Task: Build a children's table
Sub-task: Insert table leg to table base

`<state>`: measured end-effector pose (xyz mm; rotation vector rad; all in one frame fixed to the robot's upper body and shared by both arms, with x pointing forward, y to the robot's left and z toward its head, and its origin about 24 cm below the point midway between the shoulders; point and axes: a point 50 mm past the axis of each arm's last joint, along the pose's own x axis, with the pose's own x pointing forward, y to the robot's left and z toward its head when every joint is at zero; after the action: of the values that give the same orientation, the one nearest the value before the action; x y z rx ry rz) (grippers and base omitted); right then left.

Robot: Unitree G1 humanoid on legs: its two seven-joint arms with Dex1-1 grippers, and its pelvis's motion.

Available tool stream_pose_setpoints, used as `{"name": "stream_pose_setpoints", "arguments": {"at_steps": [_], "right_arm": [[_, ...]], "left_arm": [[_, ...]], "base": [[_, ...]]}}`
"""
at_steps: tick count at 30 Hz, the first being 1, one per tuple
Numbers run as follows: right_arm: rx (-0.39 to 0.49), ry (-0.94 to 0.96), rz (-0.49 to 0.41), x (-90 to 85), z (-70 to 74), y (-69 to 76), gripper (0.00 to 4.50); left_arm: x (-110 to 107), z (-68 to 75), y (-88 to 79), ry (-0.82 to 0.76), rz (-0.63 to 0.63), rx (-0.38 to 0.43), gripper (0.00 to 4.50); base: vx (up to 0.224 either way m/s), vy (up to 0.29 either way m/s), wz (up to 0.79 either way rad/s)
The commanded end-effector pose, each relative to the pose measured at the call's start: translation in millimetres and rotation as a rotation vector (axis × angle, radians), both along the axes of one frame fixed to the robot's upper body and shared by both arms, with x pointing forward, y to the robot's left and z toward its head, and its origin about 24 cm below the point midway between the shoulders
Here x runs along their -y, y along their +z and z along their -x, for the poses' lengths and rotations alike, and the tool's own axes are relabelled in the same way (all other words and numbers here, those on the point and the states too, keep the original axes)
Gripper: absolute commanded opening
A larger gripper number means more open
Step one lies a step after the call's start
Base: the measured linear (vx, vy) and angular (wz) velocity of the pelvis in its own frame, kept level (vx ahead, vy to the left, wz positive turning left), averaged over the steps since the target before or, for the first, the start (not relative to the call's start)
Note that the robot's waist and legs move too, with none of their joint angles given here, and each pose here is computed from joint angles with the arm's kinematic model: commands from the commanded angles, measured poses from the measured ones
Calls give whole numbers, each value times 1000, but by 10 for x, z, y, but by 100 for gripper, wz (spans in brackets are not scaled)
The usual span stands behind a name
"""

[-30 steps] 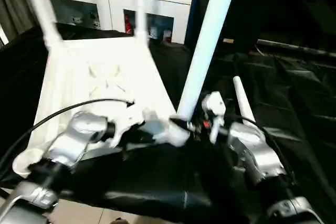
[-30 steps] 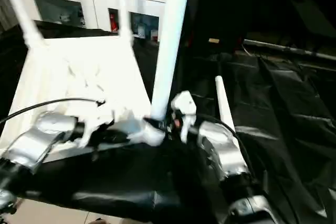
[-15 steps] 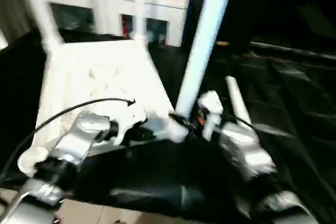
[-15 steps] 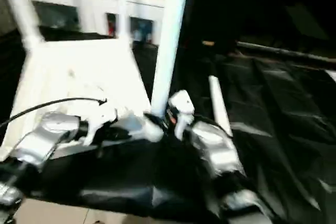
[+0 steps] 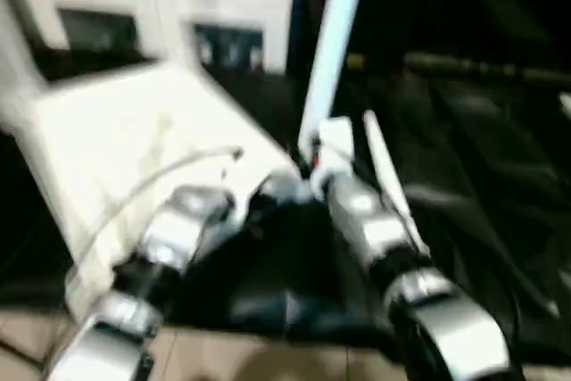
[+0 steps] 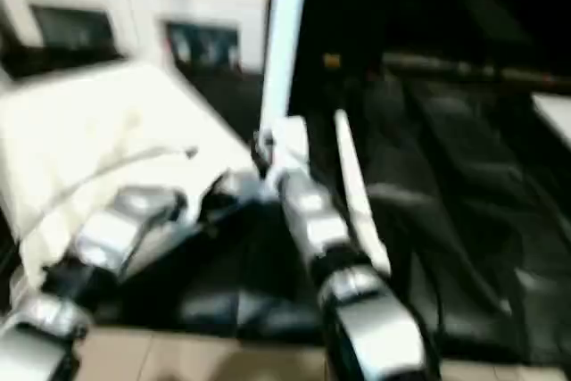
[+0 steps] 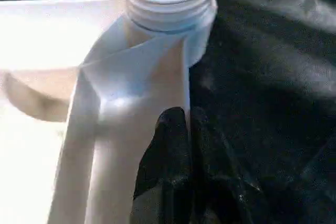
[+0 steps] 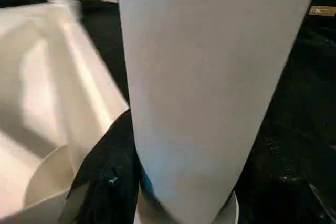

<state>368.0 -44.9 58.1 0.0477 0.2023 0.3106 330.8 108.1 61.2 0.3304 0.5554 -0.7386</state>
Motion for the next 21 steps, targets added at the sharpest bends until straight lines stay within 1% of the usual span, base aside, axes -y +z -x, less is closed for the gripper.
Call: {"name": "stream_pose_setpoints", "arguments": {"at_steps": [1,6,8,13,21], "right_arm": [[-205,-50,72,112,184,-468,191],[-197,-59,75,74,164,-440,191],[-186,-44,62,51,160,-423,191],[-184,-25,55,31,173,-436,191],[-170,39,34,-24,185,-425,191]], "left_arm": [[-108,-96,206,57,-14,94,0],[-133,-110,202,93,-23,89,0],[-139,-117,195,99,-30,90,0],[-150,-122,190,114,-37,91,0],[-143,-128,191,85,-23,94,0]], "base": [[0,0,0],[0,0,0],[0,0,0],[0,0,0],[0,0,0]]}}
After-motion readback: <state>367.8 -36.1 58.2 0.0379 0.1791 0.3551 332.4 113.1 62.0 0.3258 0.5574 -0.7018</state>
